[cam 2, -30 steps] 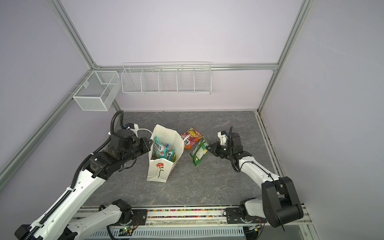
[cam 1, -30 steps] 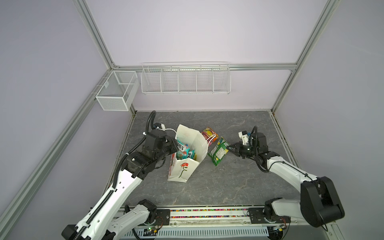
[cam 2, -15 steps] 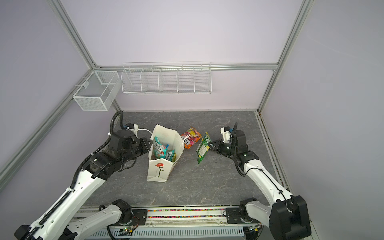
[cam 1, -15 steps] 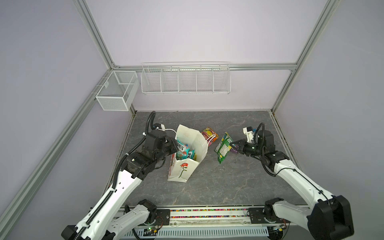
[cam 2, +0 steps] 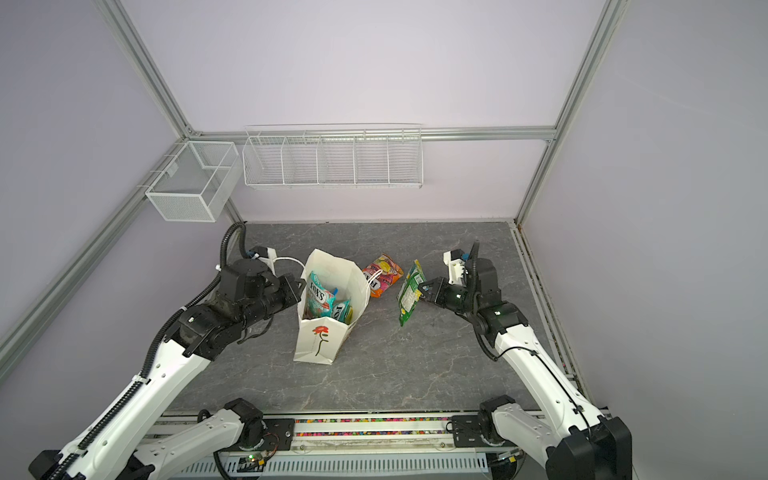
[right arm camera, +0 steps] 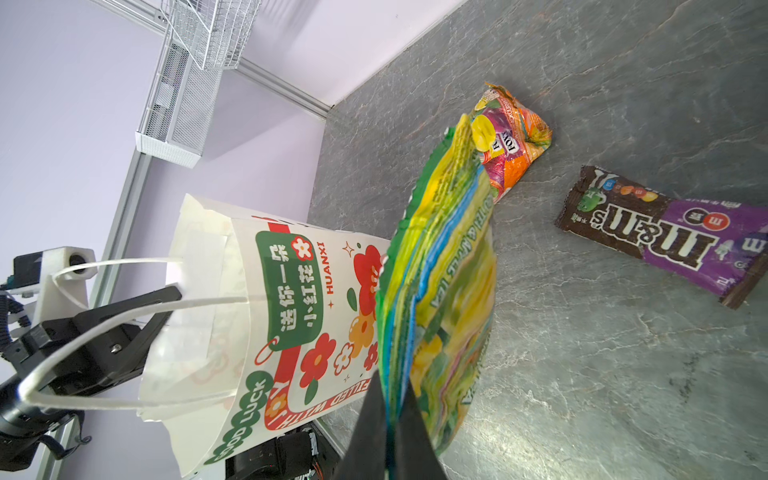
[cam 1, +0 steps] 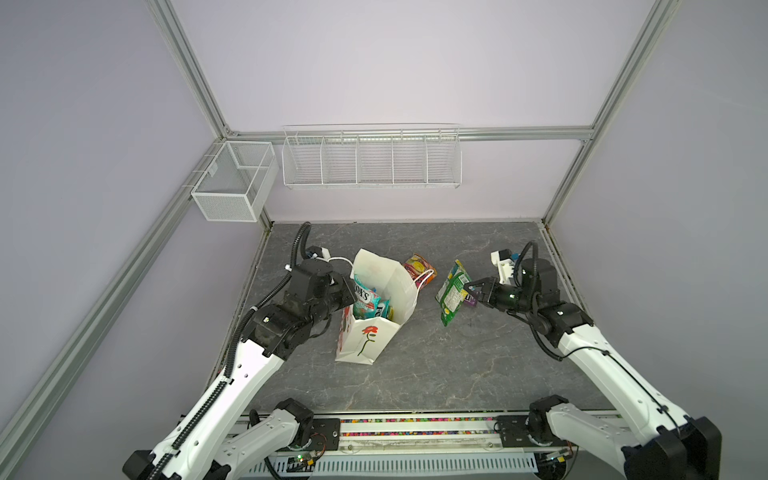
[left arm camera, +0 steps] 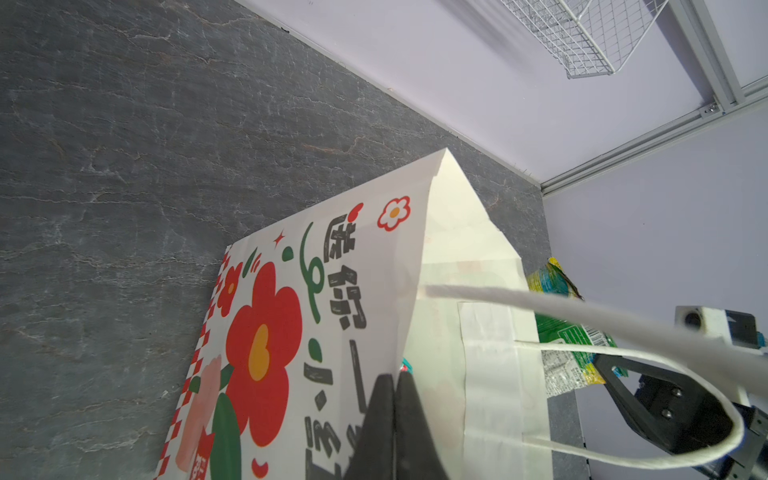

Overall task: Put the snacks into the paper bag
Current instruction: 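Lift the green candy bag with the right gripper toward the paper bag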

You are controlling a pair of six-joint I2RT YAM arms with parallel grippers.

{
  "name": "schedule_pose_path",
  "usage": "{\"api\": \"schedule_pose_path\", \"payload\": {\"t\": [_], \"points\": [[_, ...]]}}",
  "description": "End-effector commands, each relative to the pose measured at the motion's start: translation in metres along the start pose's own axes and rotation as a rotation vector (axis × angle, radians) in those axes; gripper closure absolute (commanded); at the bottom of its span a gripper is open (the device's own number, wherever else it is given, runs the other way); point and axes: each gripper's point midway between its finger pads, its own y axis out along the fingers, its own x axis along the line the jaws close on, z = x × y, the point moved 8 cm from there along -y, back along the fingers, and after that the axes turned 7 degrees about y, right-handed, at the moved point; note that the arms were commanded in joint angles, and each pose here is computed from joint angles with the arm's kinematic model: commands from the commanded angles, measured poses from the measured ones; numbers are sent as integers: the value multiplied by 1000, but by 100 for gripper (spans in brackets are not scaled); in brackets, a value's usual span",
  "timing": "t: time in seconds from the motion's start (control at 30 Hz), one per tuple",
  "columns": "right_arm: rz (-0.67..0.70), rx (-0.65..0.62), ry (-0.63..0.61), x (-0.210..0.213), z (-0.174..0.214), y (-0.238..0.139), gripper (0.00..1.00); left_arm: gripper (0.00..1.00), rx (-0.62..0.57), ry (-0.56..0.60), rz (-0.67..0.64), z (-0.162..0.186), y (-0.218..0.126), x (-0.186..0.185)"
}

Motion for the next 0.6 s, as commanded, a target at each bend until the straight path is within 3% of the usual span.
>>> {"api": "schedule_pose_path", "payload": {"t": [0.0, 0.57], "points": [[-65, -63, -90, 31, -9, -18, 93, 100, -22, -8, 30, -2, -2, -4], [-125, -117, -179, 72, -12, -50, 93, 100, -20, -11, 37, -2, -1, -5]]}}
